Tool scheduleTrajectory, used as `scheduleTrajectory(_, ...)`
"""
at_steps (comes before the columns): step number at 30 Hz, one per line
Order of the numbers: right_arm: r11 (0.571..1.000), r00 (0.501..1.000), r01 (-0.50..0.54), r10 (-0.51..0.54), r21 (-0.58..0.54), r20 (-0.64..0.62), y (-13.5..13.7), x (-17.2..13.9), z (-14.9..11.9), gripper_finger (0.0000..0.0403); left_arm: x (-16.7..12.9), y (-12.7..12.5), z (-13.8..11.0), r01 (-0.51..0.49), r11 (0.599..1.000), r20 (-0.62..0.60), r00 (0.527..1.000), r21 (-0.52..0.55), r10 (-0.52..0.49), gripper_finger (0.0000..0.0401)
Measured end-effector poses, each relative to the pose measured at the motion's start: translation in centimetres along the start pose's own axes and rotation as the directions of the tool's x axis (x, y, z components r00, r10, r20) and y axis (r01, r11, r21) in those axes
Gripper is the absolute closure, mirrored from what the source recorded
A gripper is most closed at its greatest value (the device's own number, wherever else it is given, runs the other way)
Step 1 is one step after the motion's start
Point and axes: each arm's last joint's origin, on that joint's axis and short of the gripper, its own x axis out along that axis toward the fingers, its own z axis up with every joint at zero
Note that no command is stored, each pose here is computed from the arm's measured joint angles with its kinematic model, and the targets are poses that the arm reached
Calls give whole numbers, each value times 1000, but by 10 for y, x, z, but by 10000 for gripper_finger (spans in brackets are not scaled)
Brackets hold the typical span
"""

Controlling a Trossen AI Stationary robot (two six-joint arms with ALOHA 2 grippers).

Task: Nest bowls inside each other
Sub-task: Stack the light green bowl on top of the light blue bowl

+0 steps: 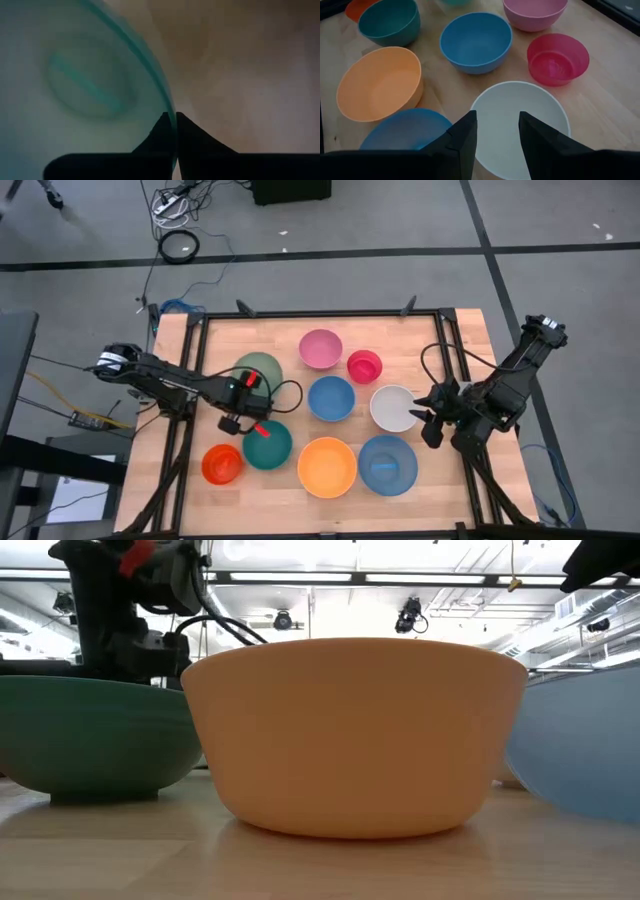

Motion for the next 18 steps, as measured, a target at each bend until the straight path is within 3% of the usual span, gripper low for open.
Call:
scheduleTrajectory(5, 1000, 999, 17, -17, -2, 44, -1, 0, 1, 268, -23, 13, 11, -66, 997, 43, 997, -28, 67, 393)
scheduleTrajectory(11, 990, 978, 122, -131, 63, 162, -11, 3, 7, 268, -85, 42, 36, -136, 984, 259, 952, -115, 162, 393)
scheduleTrajectory(14, 982, 969, 175, -186, 77, 166, -16, 7, 11, 268, -124, 55, 49, -121, 983, 446, 879, -136, 170, 393)
scheduleTrajectory(18, 968, 949, 229, -246, 103, 197, -21, 12, 17, 269, -169, 65, 66, -76, 992, 688, 715, -99, 124, 394)
